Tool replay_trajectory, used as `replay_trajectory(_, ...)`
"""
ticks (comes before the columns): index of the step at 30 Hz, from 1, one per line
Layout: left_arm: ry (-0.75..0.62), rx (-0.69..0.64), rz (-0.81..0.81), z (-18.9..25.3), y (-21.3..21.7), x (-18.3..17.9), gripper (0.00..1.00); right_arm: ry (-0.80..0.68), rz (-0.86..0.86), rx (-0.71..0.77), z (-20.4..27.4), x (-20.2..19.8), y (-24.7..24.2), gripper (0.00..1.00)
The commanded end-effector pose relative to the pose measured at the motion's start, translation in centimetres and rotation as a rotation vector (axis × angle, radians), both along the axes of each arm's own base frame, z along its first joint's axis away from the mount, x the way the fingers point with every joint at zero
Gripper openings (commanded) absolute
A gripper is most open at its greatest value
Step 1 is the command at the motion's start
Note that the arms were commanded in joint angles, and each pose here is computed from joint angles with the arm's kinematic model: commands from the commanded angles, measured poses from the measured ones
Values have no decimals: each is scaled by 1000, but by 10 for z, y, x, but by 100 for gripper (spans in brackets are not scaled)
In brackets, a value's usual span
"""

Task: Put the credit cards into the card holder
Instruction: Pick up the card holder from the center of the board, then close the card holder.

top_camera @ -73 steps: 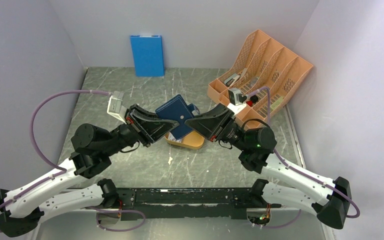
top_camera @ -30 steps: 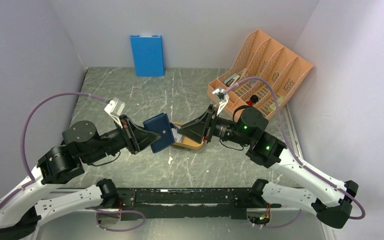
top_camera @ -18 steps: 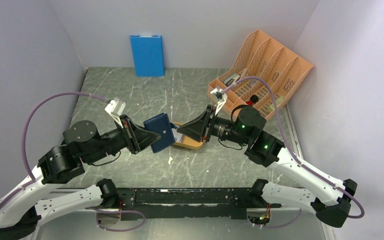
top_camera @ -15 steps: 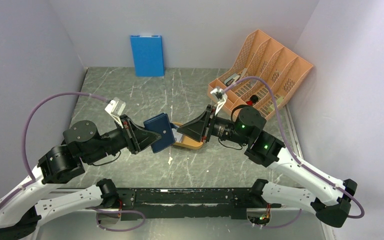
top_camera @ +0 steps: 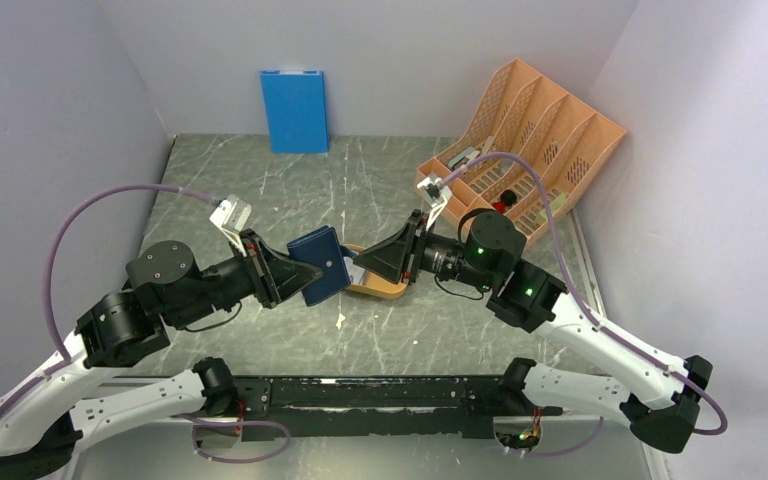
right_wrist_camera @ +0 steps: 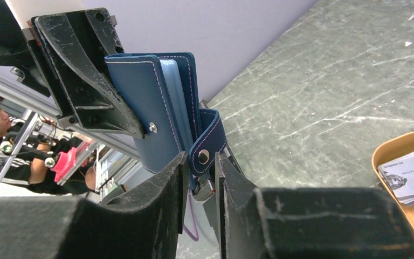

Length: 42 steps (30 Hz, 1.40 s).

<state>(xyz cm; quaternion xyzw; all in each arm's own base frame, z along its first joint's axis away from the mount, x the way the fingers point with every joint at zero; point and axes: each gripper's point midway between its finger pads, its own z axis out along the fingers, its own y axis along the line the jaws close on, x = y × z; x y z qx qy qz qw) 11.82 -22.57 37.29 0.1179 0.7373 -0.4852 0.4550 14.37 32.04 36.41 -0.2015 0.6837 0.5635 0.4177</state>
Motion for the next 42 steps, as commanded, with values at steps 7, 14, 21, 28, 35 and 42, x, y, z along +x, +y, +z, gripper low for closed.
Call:
replay_trajectory(7, -28, -49, -18, 16, 0, -4, 5, -35, 0, 19, 13, -1, -1, 16)
replay_trajectory(14, -27, -41, -3, 14, 3, -2, 5, -39, 1, 40, 18, -3, -4, 0)
replay_trajectory(21, -38, 6, 20, 9, 3, 4, 5, -72, 67, 64, 31, -18, -7, 0)
replay_trajectory(28, -59, 79, 32, 10, -2, 14, 5, -99, 106, -4, 35, -21, -5, 0)
replay_trajectory(35, -77, 72, 5, 17, -10, 15, 5, -65, 125, -25, 26, -20, 3, 0)
replay_trajectory(42, -84, 82, -8, 18, -13, 14, 5, -57, 139, -35, 23, -19, 8, 0)
